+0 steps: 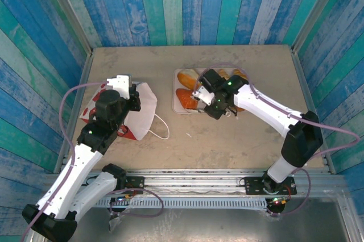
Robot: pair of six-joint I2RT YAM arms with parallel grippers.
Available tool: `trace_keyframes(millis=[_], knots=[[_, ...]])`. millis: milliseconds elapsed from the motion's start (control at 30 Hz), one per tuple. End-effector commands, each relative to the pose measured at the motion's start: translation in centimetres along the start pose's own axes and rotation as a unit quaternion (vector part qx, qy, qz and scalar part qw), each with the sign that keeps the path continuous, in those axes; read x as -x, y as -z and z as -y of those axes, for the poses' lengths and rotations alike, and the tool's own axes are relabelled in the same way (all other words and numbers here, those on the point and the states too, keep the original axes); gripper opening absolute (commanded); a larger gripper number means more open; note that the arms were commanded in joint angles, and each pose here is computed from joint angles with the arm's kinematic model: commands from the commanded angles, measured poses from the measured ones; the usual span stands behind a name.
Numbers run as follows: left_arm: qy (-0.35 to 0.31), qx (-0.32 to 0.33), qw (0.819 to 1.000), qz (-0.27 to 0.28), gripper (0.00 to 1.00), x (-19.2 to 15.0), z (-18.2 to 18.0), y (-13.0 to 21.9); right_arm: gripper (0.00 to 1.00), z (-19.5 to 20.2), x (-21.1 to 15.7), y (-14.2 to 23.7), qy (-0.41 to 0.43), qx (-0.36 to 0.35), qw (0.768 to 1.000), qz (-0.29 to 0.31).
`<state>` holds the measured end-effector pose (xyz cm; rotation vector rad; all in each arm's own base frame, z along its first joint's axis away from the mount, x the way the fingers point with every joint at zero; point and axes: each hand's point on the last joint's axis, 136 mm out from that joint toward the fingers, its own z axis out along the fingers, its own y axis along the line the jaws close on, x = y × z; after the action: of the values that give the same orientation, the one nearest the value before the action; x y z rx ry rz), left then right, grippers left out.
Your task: Take the fake bread out of the paper bag
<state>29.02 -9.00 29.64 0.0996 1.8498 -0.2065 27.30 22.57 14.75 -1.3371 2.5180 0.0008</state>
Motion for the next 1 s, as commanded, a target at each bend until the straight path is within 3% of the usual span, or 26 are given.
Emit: trace_keyframes(millis=[0,300,533,700,967], knots=[[0.001,-0.006,1.0,0.014,0.0,1.0,0.2,0.3,0.45,0.1,0.7,2.6,-0.015,0.002,0.999,0.048],[0.0,-0.027,0.999,0.028,0.0,1.9,1.0,0.3,0.44,4.0,1.5,8.2,-0.081,-0.074,0.982,0.153],[-0.005,-0.052,0.998,0.043,0.0,2.8,2.0,0.3,0.43,11.0,-2.0,12.3,-0.229,-0.161,0.932,0.231],[-0.009,-0.061,0.997,0.044,0.0,3.1,2.4,0.2,0.43,15.3,-6.9,11.8,-0.346,-0.172,0.892,0.234],[0.004,-0.075,0.996,0.057,0.0,4.1,3.0,0.2,0.44,19.0,-13.5,6.3,-0.493,-0.114,0.843,0.185]])
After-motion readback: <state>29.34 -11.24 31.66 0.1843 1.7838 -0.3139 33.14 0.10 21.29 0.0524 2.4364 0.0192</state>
